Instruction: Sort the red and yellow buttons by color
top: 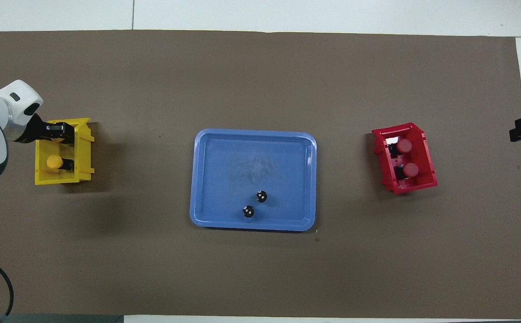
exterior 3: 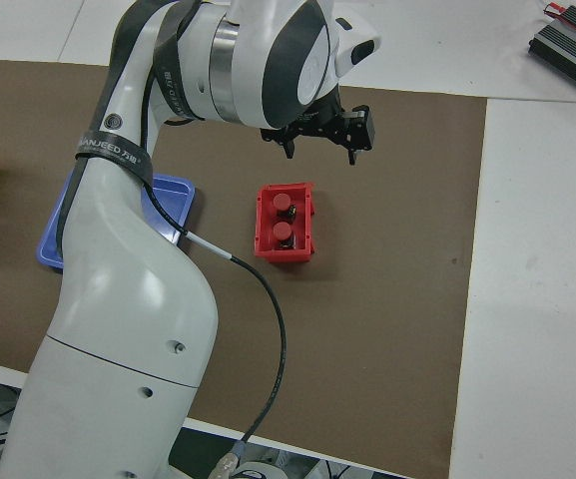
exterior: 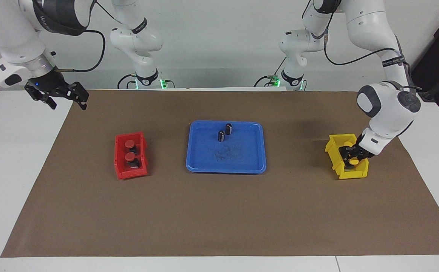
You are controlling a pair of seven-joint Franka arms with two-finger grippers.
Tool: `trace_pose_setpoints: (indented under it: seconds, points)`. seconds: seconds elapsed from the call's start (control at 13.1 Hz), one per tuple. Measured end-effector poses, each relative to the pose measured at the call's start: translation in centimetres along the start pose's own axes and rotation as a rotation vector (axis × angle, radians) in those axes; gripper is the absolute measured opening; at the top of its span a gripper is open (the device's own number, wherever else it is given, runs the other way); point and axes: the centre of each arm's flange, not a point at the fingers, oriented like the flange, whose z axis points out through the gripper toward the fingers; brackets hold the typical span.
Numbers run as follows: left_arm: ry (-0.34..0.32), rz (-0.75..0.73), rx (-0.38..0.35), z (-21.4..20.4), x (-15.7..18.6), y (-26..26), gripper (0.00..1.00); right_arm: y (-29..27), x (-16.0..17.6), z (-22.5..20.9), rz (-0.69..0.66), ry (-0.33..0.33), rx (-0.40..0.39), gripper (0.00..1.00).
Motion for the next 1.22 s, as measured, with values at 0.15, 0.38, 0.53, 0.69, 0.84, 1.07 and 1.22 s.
trace_pose_setpoints:
  seconds: [0.15,0.38,0.53,0.69,0.84,1.07,1.22]
  points:
    - [-0.012,-0.001,-0.004,-1.4,0.5,-0.1,0.60,0.0,0.0,0.0,-0.001,0.000,0.000,1.00]
    - [-0.031,0.005,-0.012,-6.3,1.7,0.1,0.74,-0.1,0.0,0.0,-0.002,0.001,0.000,1.00]
    - [-0.075,0.013,-0.022,-10.4,1.7,0.5,0.97,-0.2,0.1,-0.1,-0.003,0.004,-0.001,1.00]
    - [-0.099,0.026,-0.031,-15.1,1.3,1.2,1.00,-0.4,0.1,-0.1,-0.008,0.009,-0.001,1.00]
    - [-0.104,0.057,-0.029,-19.1,0.1,3.0,1.00,-0.6,0.2,-0.2,-0.011,0.010,-0.001,1.00]
    - [-0.103,0.110,0.025,-23.9,-2.3,6.4,1.00,-0.6,0.2,-0.2,-0.011,0.011,-0.002,1.00]
    - [-0.114,0.111,0.028,-26.3,-3.7,6.6,1.00,-0.6,0.2,-0.2,-0.011,0.012,-0.002,1.00]
